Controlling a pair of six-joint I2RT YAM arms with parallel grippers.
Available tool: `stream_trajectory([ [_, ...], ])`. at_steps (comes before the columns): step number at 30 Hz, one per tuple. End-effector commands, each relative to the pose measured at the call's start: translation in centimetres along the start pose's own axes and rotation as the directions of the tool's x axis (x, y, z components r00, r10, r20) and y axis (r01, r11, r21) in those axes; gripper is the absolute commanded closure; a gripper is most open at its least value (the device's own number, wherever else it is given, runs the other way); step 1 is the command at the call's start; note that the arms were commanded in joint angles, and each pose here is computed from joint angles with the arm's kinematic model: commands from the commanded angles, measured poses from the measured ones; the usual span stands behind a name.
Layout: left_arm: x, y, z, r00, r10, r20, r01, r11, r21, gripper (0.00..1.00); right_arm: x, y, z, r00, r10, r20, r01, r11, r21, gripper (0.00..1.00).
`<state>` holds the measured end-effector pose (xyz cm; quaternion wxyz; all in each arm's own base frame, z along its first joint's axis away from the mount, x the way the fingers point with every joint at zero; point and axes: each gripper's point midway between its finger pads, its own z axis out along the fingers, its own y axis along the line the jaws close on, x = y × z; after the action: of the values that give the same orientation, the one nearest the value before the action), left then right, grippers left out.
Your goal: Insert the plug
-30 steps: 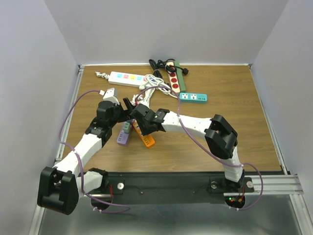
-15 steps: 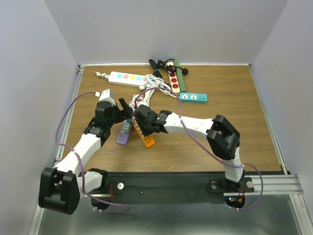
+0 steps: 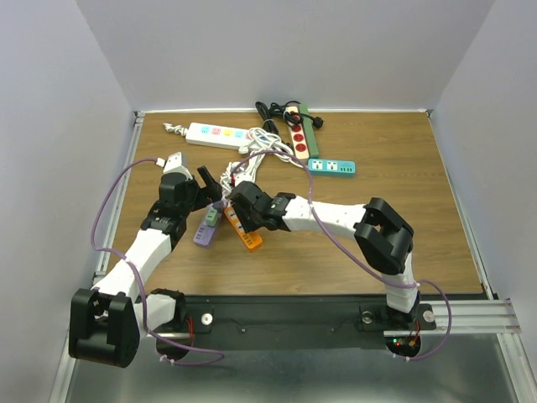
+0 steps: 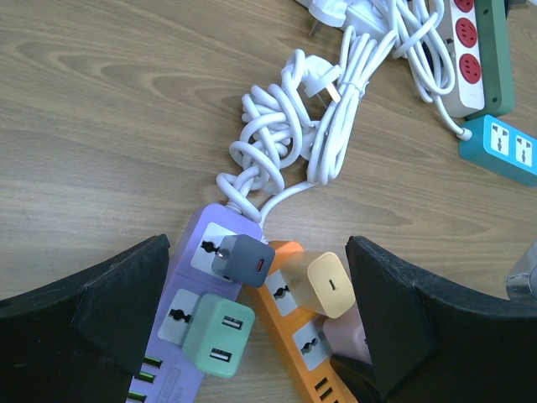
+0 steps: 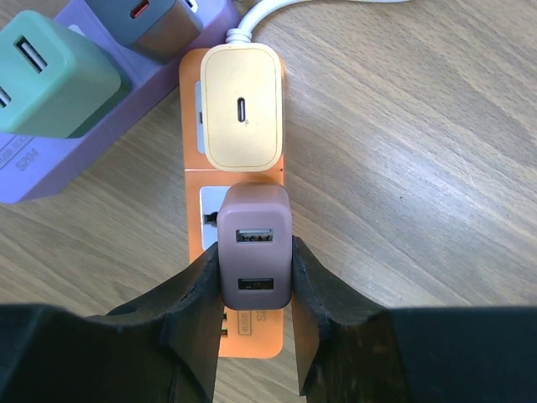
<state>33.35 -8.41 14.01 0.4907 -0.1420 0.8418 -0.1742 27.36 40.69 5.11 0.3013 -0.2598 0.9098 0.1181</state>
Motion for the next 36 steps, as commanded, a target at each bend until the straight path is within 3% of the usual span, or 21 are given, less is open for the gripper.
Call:
stream_trajectory([
  [1, -0.9, -0.3, -0.1, 0.999, -0.006, 0.034, 0.006, 1.0, 0.02, 0.01, 18.5, -7.1, 2.8, 0.832, -0.072, -0.55, 0.187, 0.97, 0.156, 1.0],
  [6, -1.0, 0.4, -0.2, 0.999, -0.019, 0.04, 0.019, 1.0, -0.004, 0.01, 17.1, -5.9, 4.6, 0.83, -0.122, -0.544, 0.218, 0.969, 0.115, 1.0],
  [13, -0.8, 0.2, 0.2, 0.999, -0.027, 0.029, 0.026, 0.999, 0.036, 0.02, 21.6, -7.4, 1.3, 0.776, -0.093, -0.624, 0.217, 0.968, 0.126, 1.0],
  [16, 0.0, 0.3, 0.6, 0.999, -0.032, 0.008, 0.031, 0.999, 0.038, 0.05, 21.3, -7.4, 3.3, 0.772, -0.123, -0.624, 0.255, 0.958, 0.127, 1.0],
  [17, 0.2, 0.4, 0.8, 0.999, -0.033, 0.006, 0.033, 0.999, 0.036, 0.05, 19.0, -6.1, 4.7, 0.803, -0.136, -0.58, 0.243, 0.964, 0.111, 0.99],
  [19, 1.2, 1.2, 1.3, 0.999, -0.034, -0.02, 0.034, 0.999, 0.011, 0.05, 18.2, -5.5, 5.5, 0.806, -0.146, -0.574, 0.243, 0.965, 0.096, 1.0],
  [24, 3.3, 2.2, 1.5, 0.998, -0.037, -0.058, 0.036, 0.999, -0.01, 0.07, 20.2, -6.3, 2.4, 0.782, -0.121, -0.611, 0.219, 0.972, 0.088, 1.0],
  [28, 4.4, 3.4, 1.9, 0.997, -0.036, -0.073, 0.032, 0.998, -0.056, 0.08, 18.3, -5.9, 4.4, 0.803, -0.158, -0.575, 0.256, 0.962, 0.093, 1.0],
  [36, 5.6, 4.7, 2.7, 0.995, -0.024, -0.101, 0.014, 0.995, -0.103, 0.18, 17.9, -5.8, 5.9, 0.789, -0.203, -0.58, 0.292, 0.955, 0.062, 1.0],
])
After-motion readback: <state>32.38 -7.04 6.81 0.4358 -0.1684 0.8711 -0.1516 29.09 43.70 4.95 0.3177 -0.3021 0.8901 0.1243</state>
